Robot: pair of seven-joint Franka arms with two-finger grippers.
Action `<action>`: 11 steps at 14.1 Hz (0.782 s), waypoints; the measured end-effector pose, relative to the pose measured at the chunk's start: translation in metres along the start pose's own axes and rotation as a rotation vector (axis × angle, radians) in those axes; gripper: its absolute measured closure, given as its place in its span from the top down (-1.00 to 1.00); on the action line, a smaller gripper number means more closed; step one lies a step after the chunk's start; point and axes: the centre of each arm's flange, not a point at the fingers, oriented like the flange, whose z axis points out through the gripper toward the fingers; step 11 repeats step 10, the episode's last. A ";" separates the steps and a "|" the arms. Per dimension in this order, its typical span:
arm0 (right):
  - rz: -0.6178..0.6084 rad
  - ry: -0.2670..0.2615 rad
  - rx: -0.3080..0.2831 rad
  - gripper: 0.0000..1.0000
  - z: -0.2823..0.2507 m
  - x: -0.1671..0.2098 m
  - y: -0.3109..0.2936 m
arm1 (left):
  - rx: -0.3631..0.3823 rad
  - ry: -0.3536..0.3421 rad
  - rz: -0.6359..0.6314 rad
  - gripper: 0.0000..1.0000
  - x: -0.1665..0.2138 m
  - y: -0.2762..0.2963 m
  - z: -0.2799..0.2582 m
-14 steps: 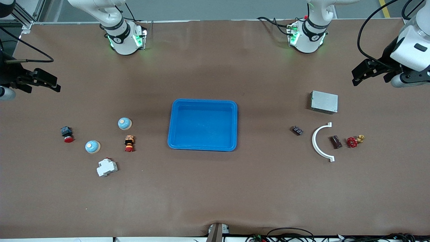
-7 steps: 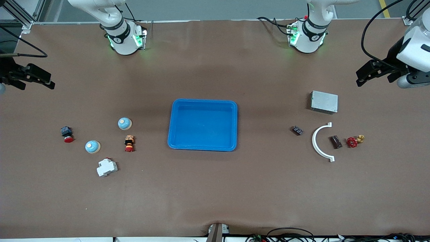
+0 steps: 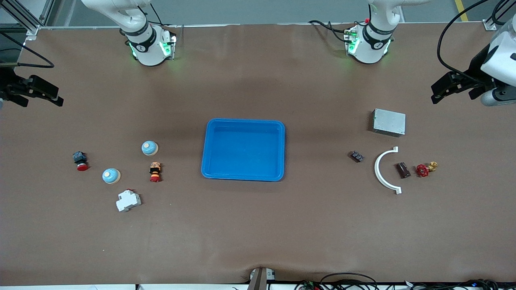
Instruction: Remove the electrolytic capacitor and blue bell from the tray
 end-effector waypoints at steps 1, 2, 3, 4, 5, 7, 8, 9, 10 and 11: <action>0.000 0.000 0.000 1.00 0.000 0.000 0.000 | -0.018 -0.004 0.001 1.00 0.001 -0.003 0.000; 0.000 0.000 0.000 1.00 0.000 0.000 0.000 | -0.031 -0.006 0.001 1.00 0.001 -0.005 0.000; 0.000 0.000 0.000 1.00 0.000 0.000 0.000 | -0.035 -0.007 0.006 1.00 0.001 -0.007 0.000; 0.000 0.000 0.000 1.00 0.000 0.000 0.000 | -0.036 -0.007 0.008 1.00 0.002 -0.009 0.000; 0.000 0.000 0.000 1.00 0.000 0.000 0.000 | -0.036 -0.007 0.008 1.00 0.002 -0.009 0.000; 0.000 0.000 0.000 1.00 0.000 0.000 0.000 | -0.036 -0.007 0.008 1.00 0.002 -0.009 0.000; 0.000 0.000 0.000 1.00 0.000 0.000 0.000 | -0.036 -0.007 0.008 1.00 0.002 -0.009 0.000; 0.000 0.000 0.000 1.00 0.000 0.000 0.000 | -0.036 -0.007 0.008 1.00 0.002 -0.009 0.000; 0.000 0.000 0.000 1.00 0.000 0.000 0.000 | -0.036 -0.007 0.008 1.00 0.002 -0.009 0.000; 0.000 0.000 0.000 1.00 0.000 0.000 0.000 | -0.036 -0.007 0.008 1.00 0.002 -0.009 0.000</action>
